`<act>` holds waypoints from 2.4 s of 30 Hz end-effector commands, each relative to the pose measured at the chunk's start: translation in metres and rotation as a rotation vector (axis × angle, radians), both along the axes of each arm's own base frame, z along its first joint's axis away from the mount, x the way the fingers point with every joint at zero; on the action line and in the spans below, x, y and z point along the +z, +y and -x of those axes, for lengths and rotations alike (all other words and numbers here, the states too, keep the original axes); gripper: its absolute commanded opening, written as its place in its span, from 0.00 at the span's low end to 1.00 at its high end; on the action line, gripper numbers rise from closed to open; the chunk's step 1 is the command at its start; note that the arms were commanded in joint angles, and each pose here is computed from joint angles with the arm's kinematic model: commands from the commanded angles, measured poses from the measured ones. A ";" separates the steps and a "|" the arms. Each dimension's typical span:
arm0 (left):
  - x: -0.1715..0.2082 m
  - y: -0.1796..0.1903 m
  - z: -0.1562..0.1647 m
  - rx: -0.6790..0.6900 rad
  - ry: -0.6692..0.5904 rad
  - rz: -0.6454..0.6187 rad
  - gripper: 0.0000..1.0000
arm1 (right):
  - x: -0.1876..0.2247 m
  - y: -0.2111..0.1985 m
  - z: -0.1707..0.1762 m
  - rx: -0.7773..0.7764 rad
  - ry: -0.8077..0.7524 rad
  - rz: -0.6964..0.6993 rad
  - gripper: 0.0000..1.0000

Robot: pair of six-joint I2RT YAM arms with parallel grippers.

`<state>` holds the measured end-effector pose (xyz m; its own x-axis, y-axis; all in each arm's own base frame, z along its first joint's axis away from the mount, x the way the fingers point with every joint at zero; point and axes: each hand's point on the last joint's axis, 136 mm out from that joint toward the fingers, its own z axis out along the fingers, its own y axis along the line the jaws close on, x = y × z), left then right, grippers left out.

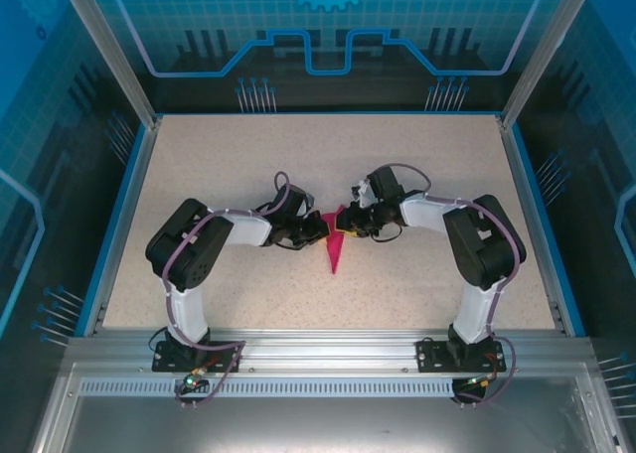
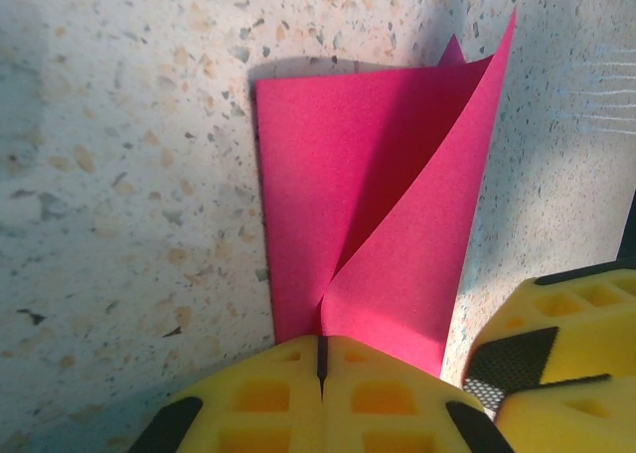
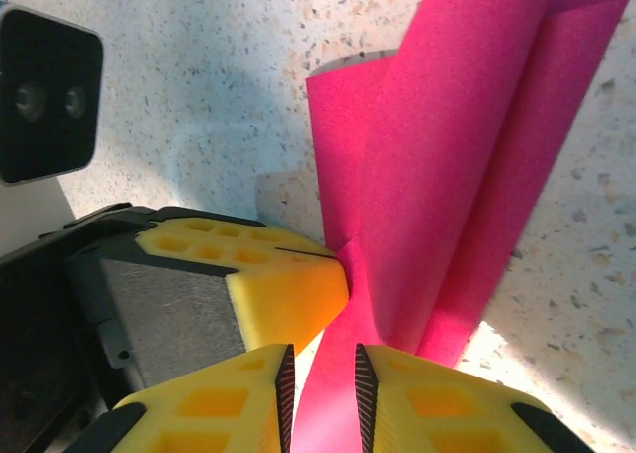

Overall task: Fold a paper plane with a square sheet of paper (fold left side to right side)
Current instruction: Fold the wing for the fifth time at the center of the table.

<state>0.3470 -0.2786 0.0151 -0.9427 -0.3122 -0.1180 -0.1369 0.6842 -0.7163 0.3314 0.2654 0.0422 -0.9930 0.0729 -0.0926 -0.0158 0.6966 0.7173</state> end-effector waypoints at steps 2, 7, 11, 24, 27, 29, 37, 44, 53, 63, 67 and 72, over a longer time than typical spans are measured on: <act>-0.029 0.019 0.008 0.029 0.066 -0.108 0.00 | -0.002 0.007 -0.001 0.019 0.013 -0.022 0.25; -0.031 0.022 0.008 0.035 0.070 -0.123 0.00 | -0.004 0.007 -0.003 0.019 0.014 -0.015 0.25; -0.032 0.025 0.009 0.044 0.074 -0.140 0.00 | -0.010 0.003 -0.003 0.016 0.021 0.028 0.26; -0.042 0.035 0.013 0.066 0.103 -0.191 0.00 | -0.031 -0.003 0.000 0.011 0.061 0.077 0.26; -0.044 0.037 0.014 0.071 0.108 -0.201 0.00 | -0.034 -0.004 0.000 0.011 0.070 0.088 0.26; -0.044 0.037 0.014 0.070 0.109 -0.203 0.00 | -0.033 -0.004 0.001 0.015 0.070 0.087 0.26; -0.041 0.034 0.014 0.062 0.099 -0.189 0.00 | 0.028 -0.005 0.002 0.024 -0.047 -0.014 0.27; -0.041 0.033 0.014 0.063 0.094 -0.184 0.00 | 0.031 0.006 0.047 0.026 0.038 -0.081 0.24; -0.041 0.034 0.015 0.063 0.096 -0.188 0.00 | 0.021 0.032 0.074 0.058 0.064 -0.114 0.24; -0.040 0.033 0.014 0.060 0.092 -0.191 0.00 | 0.027 0.036 0.066 0.062 0.030 -0.100 0.25; -0.040 0.033 0.015 0.059 0.091 -0.190 0.00 | 0.016 0.038 0.069 0.068 0.070 -0.082 0.25; -0.040 0.033 0.014 0.058 0.092 -0.190 0.00 | 0.004 0.039 0.071 0.065 0.099 -0.051 0.25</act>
